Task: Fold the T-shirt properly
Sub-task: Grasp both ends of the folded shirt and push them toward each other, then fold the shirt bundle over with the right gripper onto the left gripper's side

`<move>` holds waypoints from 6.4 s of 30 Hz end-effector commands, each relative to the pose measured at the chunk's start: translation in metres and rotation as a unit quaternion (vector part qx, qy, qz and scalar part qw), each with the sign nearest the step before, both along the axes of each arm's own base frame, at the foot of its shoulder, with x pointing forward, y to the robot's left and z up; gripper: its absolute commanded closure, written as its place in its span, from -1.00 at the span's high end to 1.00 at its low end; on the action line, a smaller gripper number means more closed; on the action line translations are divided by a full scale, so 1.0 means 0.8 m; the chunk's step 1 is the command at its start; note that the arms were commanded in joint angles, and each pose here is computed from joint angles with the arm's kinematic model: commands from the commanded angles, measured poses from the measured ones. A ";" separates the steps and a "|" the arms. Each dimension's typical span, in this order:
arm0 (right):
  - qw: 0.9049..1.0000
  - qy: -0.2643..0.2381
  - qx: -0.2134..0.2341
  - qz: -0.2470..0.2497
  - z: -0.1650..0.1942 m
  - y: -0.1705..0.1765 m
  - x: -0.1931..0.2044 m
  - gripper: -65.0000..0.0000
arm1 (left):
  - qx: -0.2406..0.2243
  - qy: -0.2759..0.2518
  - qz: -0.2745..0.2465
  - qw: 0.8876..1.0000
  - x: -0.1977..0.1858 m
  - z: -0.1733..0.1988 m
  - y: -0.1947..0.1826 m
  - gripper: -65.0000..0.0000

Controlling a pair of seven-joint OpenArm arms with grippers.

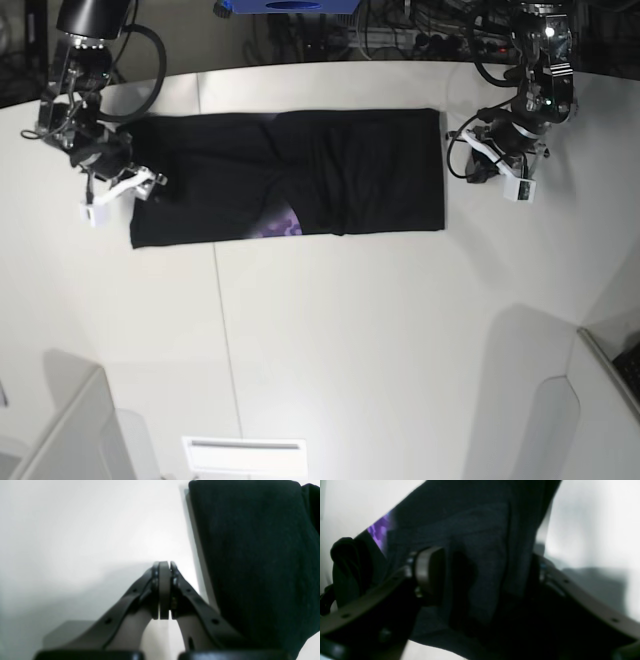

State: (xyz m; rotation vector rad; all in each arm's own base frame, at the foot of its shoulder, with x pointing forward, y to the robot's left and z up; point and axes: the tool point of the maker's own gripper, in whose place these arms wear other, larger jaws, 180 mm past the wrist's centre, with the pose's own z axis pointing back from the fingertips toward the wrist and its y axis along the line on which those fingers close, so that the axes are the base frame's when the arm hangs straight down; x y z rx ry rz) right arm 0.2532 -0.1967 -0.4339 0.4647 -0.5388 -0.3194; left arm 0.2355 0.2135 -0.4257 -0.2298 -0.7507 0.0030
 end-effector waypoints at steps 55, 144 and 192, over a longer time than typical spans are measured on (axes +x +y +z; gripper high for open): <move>0.986 -0.076 0.107 0.105 0.142 0.240 -0.006 -1.00 | 0.036 0.015 -0.143 0.989 0.015 -0.008 -0.061 -1.00; 0.986 -0.114 0.053 0.113 0.125 0.352 0.034 -1.00 | 0.086 0.004 -0.132 0.988 -0.040 0.014 -0.021 -1.00; 0.958 -0.120 0.013 0.258 0.113 0.445 0.006 0.22 | 0.144 0.014 -0.045 0.988 -0.074 0.039 0.096 -1.00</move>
